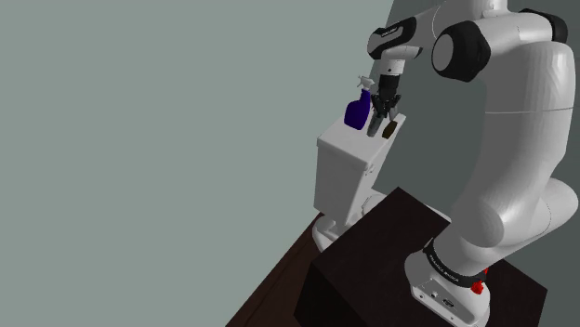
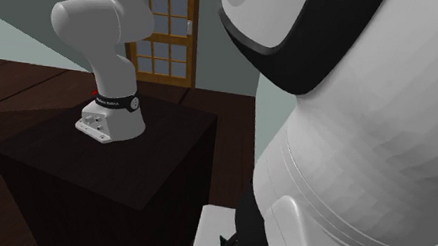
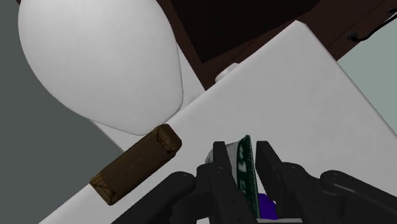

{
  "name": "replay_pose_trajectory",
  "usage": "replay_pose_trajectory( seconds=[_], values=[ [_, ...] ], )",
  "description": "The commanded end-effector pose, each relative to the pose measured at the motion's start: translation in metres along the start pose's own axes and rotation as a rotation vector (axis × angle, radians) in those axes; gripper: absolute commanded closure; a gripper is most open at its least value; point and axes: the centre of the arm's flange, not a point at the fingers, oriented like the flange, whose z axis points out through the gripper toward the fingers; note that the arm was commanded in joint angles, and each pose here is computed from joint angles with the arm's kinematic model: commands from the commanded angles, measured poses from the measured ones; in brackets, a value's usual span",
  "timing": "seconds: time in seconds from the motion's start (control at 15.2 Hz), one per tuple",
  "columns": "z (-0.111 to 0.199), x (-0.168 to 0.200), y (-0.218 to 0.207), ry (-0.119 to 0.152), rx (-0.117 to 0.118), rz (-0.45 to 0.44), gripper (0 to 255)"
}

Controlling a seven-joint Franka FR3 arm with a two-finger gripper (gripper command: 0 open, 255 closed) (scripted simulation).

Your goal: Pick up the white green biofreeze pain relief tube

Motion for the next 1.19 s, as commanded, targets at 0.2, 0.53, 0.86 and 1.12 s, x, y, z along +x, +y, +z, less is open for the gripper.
replay_pose_trajectory(
  seconds=[0.2, 0.53, 0.86, 1.12],
  values=[
    [-0.015, -0.005, -0.001, -0.001, 0.0, 0.0, 255],
    [-0.04, -0.013, -0.002, -0.001, 0.0, 0.0, 255],
    [-0.065, -0.021, -0.003, -0.001, 0.0, 0.0, 255],
    [-0.075, -0.025, -0.003, -0.001, 0.0, 0.0, 255]
  ],
)
